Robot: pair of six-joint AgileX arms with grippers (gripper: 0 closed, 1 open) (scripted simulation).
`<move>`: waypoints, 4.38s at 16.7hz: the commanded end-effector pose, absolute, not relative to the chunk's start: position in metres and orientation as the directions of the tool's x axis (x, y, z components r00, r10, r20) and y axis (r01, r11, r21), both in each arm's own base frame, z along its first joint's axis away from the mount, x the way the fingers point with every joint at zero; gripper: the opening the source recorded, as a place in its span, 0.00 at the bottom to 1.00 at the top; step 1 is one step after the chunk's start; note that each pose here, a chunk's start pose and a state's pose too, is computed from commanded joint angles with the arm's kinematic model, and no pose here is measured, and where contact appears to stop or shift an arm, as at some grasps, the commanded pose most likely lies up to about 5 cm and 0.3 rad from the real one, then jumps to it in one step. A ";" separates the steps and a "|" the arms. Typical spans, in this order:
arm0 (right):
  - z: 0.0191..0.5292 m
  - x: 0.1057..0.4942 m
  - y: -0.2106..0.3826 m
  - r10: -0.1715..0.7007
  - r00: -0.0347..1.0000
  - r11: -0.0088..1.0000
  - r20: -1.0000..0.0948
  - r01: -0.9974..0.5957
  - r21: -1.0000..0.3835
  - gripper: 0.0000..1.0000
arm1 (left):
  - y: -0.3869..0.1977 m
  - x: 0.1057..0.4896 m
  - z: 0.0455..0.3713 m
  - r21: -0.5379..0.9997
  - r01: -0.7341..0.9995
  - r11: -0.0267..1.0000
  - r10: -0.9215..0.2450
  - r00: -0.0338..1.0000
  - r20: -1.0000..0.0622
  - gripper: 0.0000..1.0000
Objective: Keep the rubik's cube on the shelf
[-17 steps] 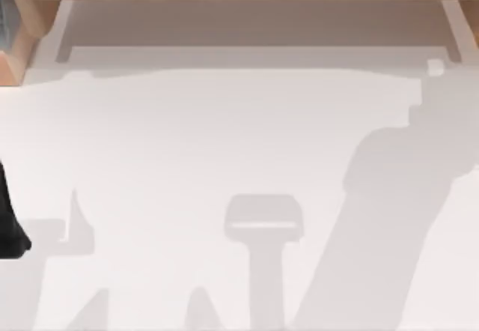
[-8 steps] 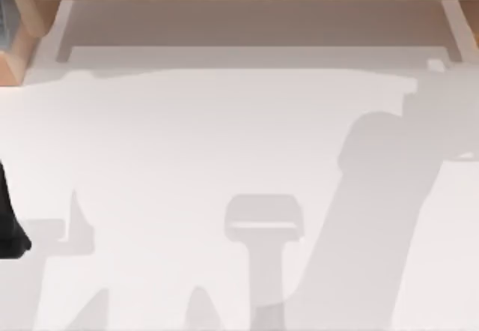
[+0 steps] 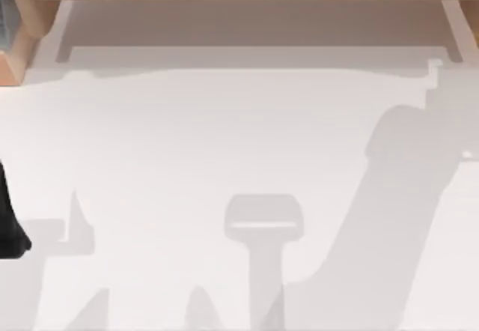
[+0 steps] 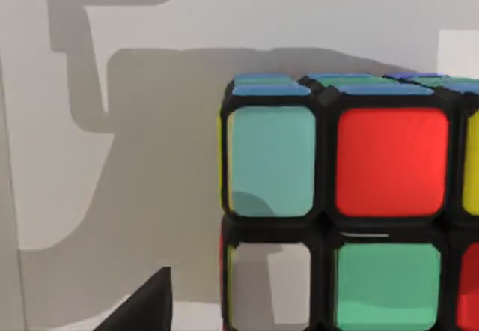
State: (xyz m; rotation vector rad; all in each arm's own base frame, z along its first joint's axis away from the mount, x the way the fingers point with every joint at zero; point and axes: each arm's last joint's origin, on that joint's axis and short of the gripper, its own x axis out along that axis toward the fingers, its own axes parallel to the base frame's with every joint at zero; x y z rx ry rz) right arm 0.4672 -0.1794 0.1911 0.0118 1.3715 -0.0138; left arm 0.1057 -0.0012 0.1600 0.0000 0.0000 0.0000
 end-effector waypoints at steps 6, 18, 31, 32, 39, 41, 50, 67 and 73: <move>0.170 0.474 -0.178 -0.003 0.198 1.000 -0.980 0.017 0.000 1.00 | -0.001 0.106 0.160 0.000 0.000 1.000 0.000 1.000 0.000 1.00; 0.170 0.474 -0.178 -0.003 0.198 1.000 -0.980 0.017 0.000 0.17 | -0.001 0.106 0.160 0.000 0.000 1.000 0.000 1.000 0.000 1.00; 0.174 0.472 -0.179 -0.014 0.191 1.000 -0.981 0.022 -0.010 0.00 | -0.001 0.106 0.160 0.000 0.000 1.000 0.000 1.000 0.000 1.00; 0.178 0.470 -0.177 -0.029 0.178 0.999 -0.984 0.022 -0.026 0.00 | -0.001 0.106 0.160 0.000 0.000 1.000 0.000 1.000 0.000 1.00; 0.216 0.458 -0.143 -0.209 0.020 0.975 -0.978 -0.080 -0.210 0.00 | -0.001 0.106 0.160 0.000 0.000 1.000 0.000 1.000 0.000 1.00; 0.217 0.459 -0.138 -0.220 0.002 0.969 -0.975 -0.110 -0.219 0.00 | -0.001 0.106 0.160 0.000 0.000 1.000 0.000 1.000 0.000 1.00; 0.202 0.472 -0.178 -0.013 0.188 1.000 -0.982 0.013 -0.011 0.00 | -0.001 0.106 0.160 0.000 0.000 1.000 0.000 1.000 0.000 1.00; 0.304 0.422 -0.090 -0.022 0.381 0.999 -0.924 0.048 -0.004 0.00 | -0.001 0.106 0.160 0.000 0.000 1.000 0.000 1.000 0.000 1.00; 0.291 0.400 0.036 0.037 0.529 0.995 -0.848 -0.101 -0.019 0.00 | -0.001 0.106 0.160 0.000 0.000 1.000 0.000 1.000 0.000 1.00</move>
